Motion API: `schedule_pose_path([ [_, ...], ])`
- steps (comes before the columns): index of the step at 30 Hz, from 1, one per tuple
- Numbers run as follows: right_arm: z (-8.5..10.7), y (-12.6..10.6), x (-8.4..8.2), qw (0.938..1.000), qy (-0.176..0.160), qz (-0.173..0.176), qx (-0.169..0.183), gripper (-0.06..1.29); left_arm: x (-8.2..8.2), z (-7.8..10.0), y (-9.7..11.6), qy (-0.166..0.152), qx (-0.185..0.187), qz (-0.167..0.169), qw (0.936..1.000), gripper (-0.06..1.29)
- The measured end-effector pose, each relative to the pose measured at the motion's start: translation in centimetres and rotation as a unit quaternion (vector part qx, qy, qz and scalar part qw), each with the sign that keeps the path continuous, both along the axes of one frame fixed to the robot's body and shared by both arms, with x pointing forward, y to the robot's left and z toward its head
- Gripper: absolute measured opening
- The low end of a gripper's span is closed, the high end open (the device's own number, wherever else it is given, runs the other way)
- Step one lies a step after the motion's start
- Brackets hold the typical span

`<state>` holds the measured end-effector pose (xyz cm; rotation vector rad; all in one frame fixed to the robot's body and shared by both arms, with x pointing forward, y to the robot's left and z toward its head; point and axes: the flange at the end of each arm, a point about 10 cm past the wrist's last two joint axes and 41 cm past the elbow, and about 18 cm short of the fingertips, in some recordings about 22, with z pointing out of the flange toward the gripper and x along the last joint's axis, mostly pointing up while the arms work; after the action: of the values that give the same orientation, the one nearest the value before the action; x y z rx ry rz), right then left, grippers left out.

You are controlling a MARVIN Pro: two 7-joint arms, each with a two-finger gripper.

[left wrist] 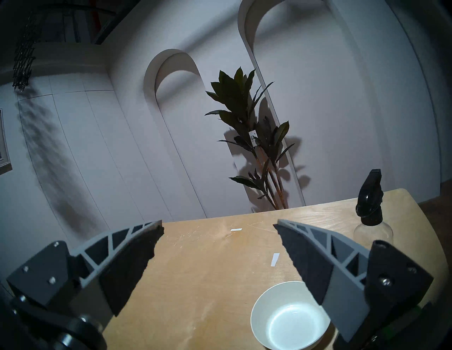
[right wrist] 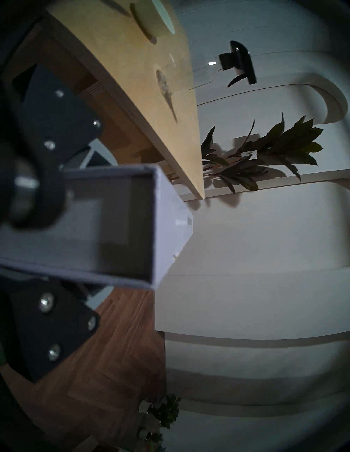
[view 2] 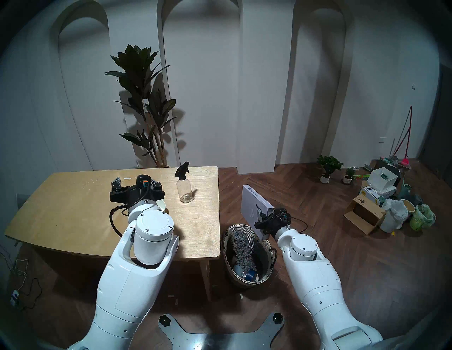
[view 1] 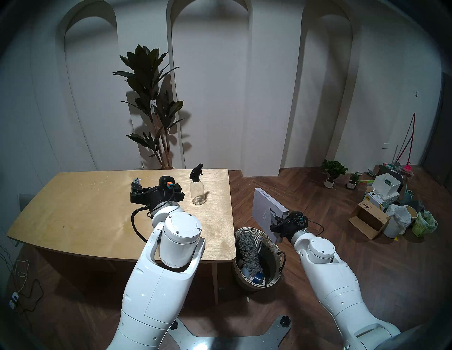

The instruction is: Load the items into the basket from the rear

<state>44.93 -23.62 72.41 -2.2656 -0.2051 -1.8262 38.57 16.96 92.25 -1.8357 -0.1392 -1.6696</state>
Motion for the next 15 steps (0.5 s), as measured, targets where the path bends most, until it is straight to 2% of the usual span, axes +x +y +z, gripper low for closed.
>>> schedule_pose_path([
  [15,-5.0,1.0,1.4,0.997,0.003,-0.02,-0.074,0.42,-0.3,0.1,-2.1,-0.002,-0.014,-0.005,0.9999,1.23],
])
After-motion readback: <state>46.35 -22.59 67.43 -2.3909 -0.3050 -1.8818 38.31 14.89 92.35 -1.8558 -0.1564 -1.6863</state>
